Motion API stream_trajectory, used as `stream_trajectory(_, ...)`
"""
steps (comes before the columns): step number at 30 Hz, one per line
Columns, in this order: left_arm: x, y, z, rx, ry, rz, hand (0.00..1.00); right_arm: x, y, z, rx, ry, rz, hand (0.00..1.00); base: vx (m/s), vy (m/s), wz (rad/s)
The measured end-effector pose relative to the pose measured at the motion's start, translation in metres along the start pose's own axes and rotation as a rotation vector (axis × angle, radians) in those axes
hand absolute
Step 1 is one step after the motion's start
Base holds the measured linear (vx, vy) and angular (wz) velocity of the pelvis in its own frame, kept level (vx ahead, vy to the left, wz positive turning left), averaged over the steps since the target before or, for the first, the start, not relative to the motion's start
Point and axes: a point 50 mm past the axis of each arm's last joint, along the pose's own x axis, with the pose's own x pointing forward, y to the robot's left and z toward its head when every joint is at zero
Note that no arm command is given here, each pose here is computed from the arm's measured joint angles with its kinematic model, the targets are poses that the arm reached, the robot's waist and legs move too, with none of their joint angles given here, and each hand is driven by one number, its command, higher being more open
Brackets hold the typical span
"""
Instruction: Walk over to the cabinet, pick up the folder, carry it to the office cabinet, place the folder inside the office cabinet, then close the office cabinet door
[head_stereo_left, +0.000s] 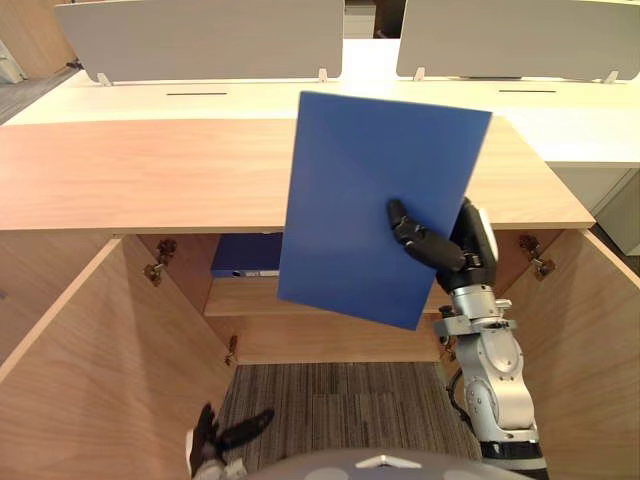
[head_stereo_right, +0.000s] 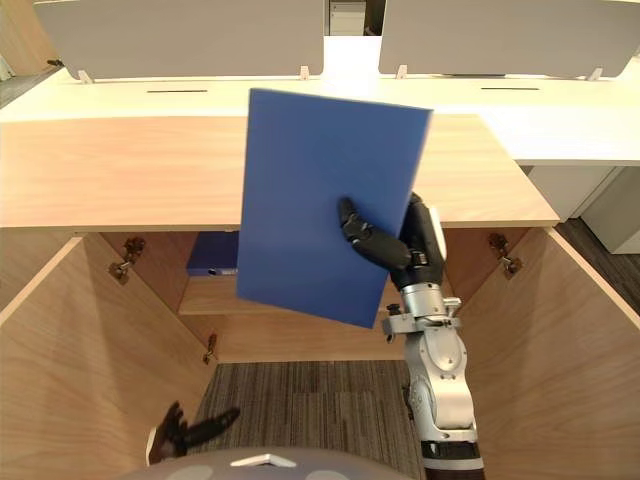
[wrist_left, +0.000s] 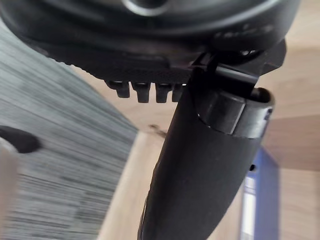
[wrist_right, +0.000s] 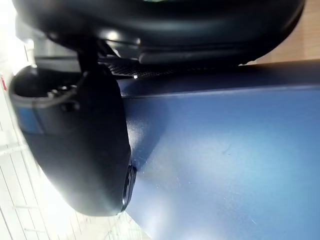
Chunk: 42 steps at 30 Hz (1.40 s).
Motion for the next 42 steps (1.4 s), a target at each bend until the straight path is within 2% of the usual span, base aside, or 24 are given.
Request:
stream_trajectory(3,0.001,0.018,-0.017,0.034,0.091,0.048,1.0,0.0,0.012,-0.003,-0.044,0.022,0.083,0.0,0.0,0.0,0.0)
stream_trajectory(7,-0.001,0.026,-0.032,0.059,0.169,0.063,1.0,-0.003,0.029,-0.009,-0.102,0.054,0.211,0.0,0.0,0.001,-0.03)
stream_trajectory(16,0.013,0.02,-0.016,0.12,0.148,0.021,1.0,-0.018,0.044,-0.045,-0.277,0.227,0.444,0.0,0.0,0.001,-0.02)
stream_trajectory(20,0.032,-0.011,0.027,0.129,0.022,-0.057,1.0,0.008,0.045,-0.043,-0.425,0.178,0.515,0.0,-0.06,0.014,-0.1)
stream_trajectory(23,0.039,-0.03,0.055,0.157,-0.066,-0.11,1.0,0.027,0.04,-0.038,-0.52,0.139,0.51,0.0,-0.11,0.01,0.01)
stream_trajectory(29,0.042,-0.057,0.103,0.156,-0.238,-0.179,1.0,0.036,0.041,-0.032,-0.574,0.089,0.466,0.0,-0.15,-0.02,0.05)
stream_trajectory(35,0.034,-0.079,0.156,0.116,-0.429,-0.236,1.0,0.044,0.043,-0.02,-0.502,0.035,0.365,0.0,-0.14,-0.019,-0.06)
stream_trajectory(37,0.027,-0.089,0.177,0.092,-0.51,-0.264,1.0,0.055,0.041,-0.009,-0.412,-0.01,0.288,0.0,-0.1,-0.003,-0.02)
stream_trajectory(42,0.014,-0.101,0.2,0.065,-0.609,-0.317,1.0,0.076,0.027,0.015,-0.187,-0.095,0.118,0.0,-0.07,0.015,-0.08)
